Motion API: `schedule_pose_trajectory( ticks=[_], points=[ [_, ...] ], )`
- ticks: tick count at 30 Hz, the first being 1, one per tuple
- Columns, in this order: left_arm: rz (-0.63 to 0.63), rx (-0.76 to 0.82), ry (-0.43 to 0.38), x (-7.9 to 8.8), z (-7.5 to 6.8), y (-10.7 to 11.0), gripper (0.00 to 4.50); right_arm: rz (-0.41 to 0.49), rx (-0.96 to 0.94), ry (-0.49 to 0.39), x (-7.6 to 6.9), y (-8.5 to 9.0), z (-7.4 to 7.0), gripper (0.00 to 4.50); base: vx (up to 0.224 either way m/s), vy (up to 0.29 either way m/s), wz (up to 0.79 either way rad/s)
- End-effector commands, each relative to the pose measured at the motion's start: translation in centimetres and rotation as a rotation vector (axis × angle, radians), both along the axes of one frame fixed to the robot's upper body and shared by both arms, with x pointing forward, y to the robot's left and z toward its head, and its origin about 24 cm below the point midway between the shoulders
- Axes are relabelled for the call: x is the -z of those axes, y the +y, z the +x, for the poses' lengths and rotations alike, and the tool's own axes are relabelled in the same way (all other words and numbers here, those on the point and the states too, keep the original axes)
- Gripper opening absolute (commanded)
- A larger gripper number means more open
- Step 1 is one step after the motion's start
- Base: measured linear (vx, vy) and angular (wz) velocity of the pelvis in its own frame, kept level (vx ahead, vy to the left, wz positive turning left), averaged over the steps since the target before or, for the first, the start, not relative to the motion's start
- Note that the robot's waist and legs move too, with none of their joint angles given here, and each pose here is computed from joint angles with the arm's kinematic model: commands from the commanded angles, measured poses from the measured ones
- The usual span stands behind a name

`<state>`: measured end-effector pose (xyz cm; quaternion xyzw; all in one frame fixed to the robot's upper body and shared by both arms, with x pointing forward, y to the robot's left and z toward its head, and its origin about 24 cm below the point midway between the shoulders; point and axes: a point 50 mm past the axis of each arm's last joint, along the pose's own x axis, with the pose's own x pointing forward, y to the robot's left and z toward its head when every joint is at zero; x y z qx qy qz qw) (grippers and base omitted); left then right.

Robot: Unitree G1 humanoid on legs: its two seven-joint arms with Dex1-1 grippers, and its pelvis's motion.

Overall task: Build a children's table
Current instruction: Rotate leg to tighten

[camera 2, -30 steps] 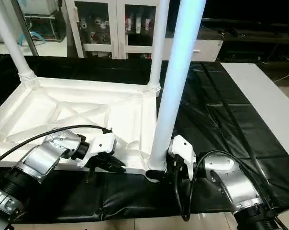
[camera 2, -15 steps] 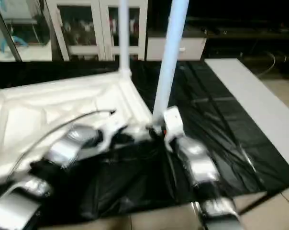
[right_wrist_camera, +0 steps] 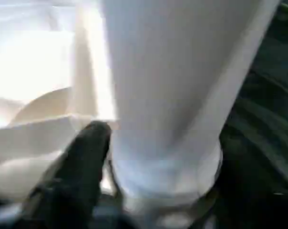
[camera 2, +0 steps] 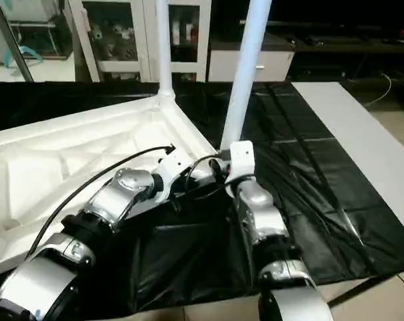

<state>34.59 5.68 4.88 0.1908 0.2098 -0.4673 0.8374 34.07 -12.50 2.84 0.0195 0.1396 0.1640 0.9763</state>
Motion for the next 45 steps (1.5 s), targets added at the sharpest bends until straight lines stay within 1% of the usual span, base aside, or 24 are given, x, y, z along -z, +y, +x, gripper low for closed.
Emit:
schedule_pose_trajectory(
  ticks=[1,2,4,5,6,7,8,9,10,11,12,14,15,17,20,23,28,30,33,34,35,38,39,45],
  points=[
    [0.023,0.029,0.049,1.5,-0.9,-0.3,0.00,0.058,-0.269,-0.094,-1.9,4.3,-0.6,3.62,0.000,0.000,0.00],
    [0.036,0.092,0.060,1.7,-1.3,0.2,0.00,0.059,-0.321,-0.096,-2.1,3.3,-1.1,3.79,0.000,0.000,0.00],
    [0.045,0.128,0.061,1.7,-1.5,0.4,0.00,0.063,-0.350,-0.091,-2.2,2.9,-1.4,3.89,0.000,0.000,0.00],
    [0.073,0.244,0.057,1.9,-2.3,1.0,0.00,0.048,-0.453,-0.079,-2.4,1.6,-2.3,3.95,0.000,0.000,0.00],
    [0.073,0.244,0.057,1.9,-2.3,1.0,0.00,0.048,-0.453,-0.079,-2.4,1.6,-2.3,4.21,0.000,0.000,0.00],
    [0.073,0.304,0.076,1.9,-2.9,1.4,0.00,0.012,-0.525,-0.070,-2.3,0.7,-3.0,4.21,0.000,0.000,0.00],
    [0.067,0.421,0.104,1.8,-3.9,2.1,0.00,-0.054,-0.641,-0.053,-2.2,-0.8,-4.3,4.21,0.000,0.000,0.00],
    [0.067,0.421,0.104,1.8,-3.9,2.1,0.00,-0.054,-0.641,-0.053,-2.2,-0.8,-4.3,4.21,0.000,0.000,0.00],
    [0.063,0.518,0.134,1.6,-4.9,2.8,0.00,-0.091,-0.724,-0.032,-2.2,-1.9,-5.4,4.21,0.000,0.000,0.00],
    [0.062,0.529,0.135,1.6,-5.0,2.8,0.00,-0.093,-0.730,-0.028,-2.2,-2.0,-5.5,4.21,0.000,0.000,0.00],
    [0.058,0.611,0.146,1.3,-5.7,3.3,0.00,-0.103,-0.787,-0.003,-2.1,-2.7,-6.2,4.21,0.000,0.000,0.00],
    [0.058,0.611,0.146,1.3,-5.7,3.3,0.00,-0.103,-0.787,-0.003,-2.1,-2.7,-6.2,4.21,0.000,0.000,0.00],
    [0.074,0.652,0.175,1.0,-6.2,4.0,0.00,-0.106,-0.850,0.038,-2.0,-3.6,-7.2,4.21,0.000,0.000,0.00],
    [0.092,0.661,0.202,0.8,-6.4,4.6,0.00,-0.117,-0.884,0.062,-1.9,-4.1,-7.7,4.21,0.000,0.000,0.00],
    [0.110,0.690,0.240,0.6,-6.8,5.3,0.00,-0.116,-0.926,0.092,-1.8,-4.2,-8.1,4.21,0.000,0.000,0.00],
    [0.114,0.687,0.227,0.4,-6.8,5.6,0.00,-0.103,-0.968,0.106,-1.9,-3.9,-8.4,4.21,0.000,0.000,0.00],
    [0.114,0.671,0.211,0.3,-6.6,5.6,0.00,-0.101,-0.977,0.110,-1.9,-3.7,-8.4,4.21,0.000,0.000,0.00],
    [0.116,0.671,0.212,0.3,-6.6,5.5,0.00,-0.089,-0.983,0.118,-1.9,-3.8,-8.5,3.95,0.000,0.000,0.00],
    [0.118,0.667,0.211,0.2,-6.6,5.6,0.00,-0.073,-0.989,0.130,-1.9,-3.8,-8.6,3.84,0.000,0.000,0.00],
    [0.118,0.667,0.211,0.2,-6.6,5.6,0.00,-0.071,-0.990,0.132,-1.9,-3.8,-8.6,3.63,0.000,0.000,0.00],
    [0.118,0.666,0.211,0.2,-6.6,5.6,0.00,-0.069,-0.991,0.135,-1.9,-3.8,-8.6,3.63,0.000,0.000,0.00],
    [0.118,0.667,0.214,0.2,-6.7,5.6,0.00,-0.063,-0.992,0.136,-1.9,-3.8,-8.7,3.35,0.000,0.000,0.00],
    [0.117,0.667,0.215,0.2,-6.7,5.6,0.00,-0.060,-0.992,0.136,-1.9,-3.8,-8.7,3.35,0.000,0.000,0.00],
    [0.113,0.669,0.223,0.3,-6.8,5.6,0.00,-0.053,-0.984,0.142,-1.7,-3.7,-8.9,2.84,0.000,0.000,0.00]
  ],
)
